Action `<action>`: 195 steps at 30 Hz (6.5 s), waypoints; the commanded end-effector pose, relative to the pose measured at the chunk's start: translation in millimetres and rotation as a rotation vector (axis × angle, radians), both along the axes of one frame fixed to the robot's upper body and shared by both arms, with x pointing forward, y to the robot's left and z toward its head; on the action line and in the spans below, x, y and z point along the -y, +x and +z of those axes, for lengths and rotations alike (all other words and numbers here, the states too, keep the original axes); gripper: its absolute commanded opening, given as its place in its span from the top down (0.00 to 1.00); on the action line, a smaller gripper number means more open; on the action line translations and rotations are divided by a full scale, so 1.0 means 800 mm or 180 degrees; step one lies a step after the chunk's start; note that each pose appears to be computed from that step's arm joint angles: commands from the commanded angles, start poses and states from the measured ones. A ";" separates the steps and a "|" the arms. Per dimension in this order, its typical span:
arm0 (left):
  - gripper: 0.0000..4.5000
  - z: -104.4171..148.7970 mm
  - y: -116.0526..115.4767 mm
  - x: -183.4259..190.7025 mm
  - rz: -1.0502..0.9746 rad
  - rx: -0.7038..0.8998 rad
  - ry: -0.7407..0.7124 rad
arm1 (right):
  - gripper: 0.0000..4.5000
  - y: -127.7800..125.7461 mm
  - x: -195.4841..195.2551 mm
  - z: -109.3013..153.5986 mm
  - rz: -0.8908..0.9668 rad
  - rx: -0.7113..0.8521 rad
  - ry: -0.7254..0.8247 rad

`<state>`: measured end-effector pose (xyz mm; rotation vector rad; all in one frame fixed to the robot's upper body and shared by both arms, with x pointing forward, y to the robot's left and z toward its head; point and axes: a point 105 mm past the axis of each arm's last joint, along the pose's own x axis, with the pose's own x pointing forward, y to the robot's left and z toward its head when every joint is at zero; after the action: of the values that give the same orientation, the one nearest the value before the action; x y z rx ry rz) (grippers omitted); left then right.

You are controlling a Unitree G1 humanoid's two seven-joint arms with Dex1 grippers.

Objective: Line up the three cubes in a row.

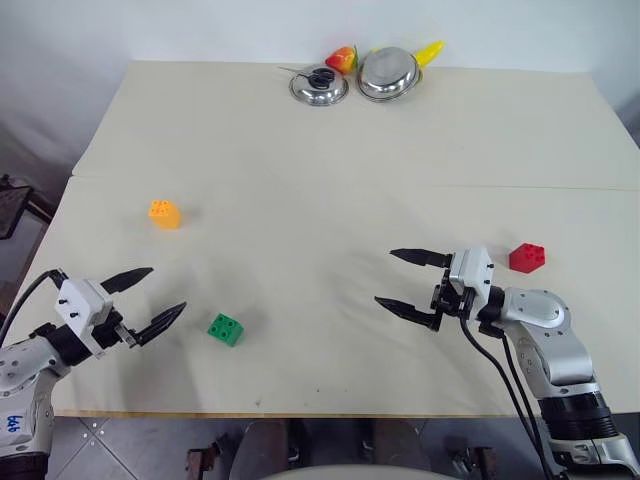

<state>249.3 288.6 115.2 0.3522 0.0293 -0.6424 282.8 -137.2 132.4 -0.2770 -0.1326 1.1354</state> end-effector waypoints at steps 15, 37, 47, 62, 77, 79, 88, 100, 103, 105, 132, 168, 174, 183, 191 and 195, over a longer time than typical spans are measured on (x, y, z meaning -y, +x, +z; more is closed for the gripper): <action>0.01 0.097 0.023 0.160 -0.1321 0.0121 -0.0557 | 0.00 -0.018 0.176 0.064 -0.1743 0.0482 0.0444; 0.01 0.070 0.024 0.196 -0.1800 -0.0259 -0.0452 | 0.00 -0.046 0.253 0.038 -0.3534 -0.0767 0.0613; 0.01 0.072 0.025 0.194 -0.1707 -0.0175 -0.0411 | 0.00 0.020 0.233 0.005 -0.3687 -0.1532 0.0434; 0.00 0.073 0.019 0.181 -0.1518 -0.0088 -0.0366 | 0.67 0.056 0.216 0.000 -0.3382 -0.1396 0.0315; 0.00 0.062 0.020 0.168 -0.1484 -0.0183 -0.0392 | 0.67 0.056 0.106 0.009 0.0546 -0.0707 -0.1643; 0.00 0.061 0.018 0.167 -0.1474 -0.0186 -0.0392 | 0.67 0.067 0.100 0.006 0.0623 -0.0623 -0.1696; 0.00 0.064 0.015 0.161 -0.1415 -0.0178 -0.0365 | 0.67 0.086 0.083 -0.011 0.0807 -0.0558 -0.1946; 0.00 0.087 0.032 0.111 -0.0732 0.0417 -0.0466 | 0.01 0.093 0.090 0.060 0.0578 0.0249 -0.1355; 0.00 0.084 0.024 0.072 -0.0325 0.0449 -0.0549 | 0.01 0.078 0.102 0.084 0.0531 0.0376 -0.1056; 0.00 0.074 0.011 0.053 -0.0136 0.0370 -0.0597 | 0.01 0.059 0.105 0.087 0.0602 0.0345 -0.0833; 0.00 -0.017 -0.036 0.043 -0.1643 -0.0582 0.0507 | 0.01 -0.064 0.105 0.010 0.0996 -0.0146 -0.0779; 0.67 0.026 0.145 0.368 -0.2938 -0.0375 0.0796 | 0.00 -0.090 0.179 0.015 -0.0534 -0.0054 -0.0694; 0.67 0.014 0.145 0.367 -0.2942 -0.0548 0.0799 | 0.00 -0.096 0.182 0.017 -0.0733 -0.0016 -0.0631; 0.67 0.011 0.154 0.354 -0.2727 -0.0624 0.0768 | 0.00 -0.094 0.206 0.018 -0.1109 0.0049 -0.0505; 0.24 0.014 0.142 0.350 -0.2882 -0.0583 0.0671 | 0.00 -0.089 0.198 0.021 -0.1093 0.0105 -0.0403; 0.11 0.039 0.133 0.318 -0.2901 -0.0404 0.0448 | 0.00 -0.076 0.175 0.036 -0.0923 0.0246 -0.0244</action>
<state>358.7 27.2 122.8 0.4755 0.1309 -1.5649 220.0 -284.8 149.2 -0.4013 -0.0513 0.8320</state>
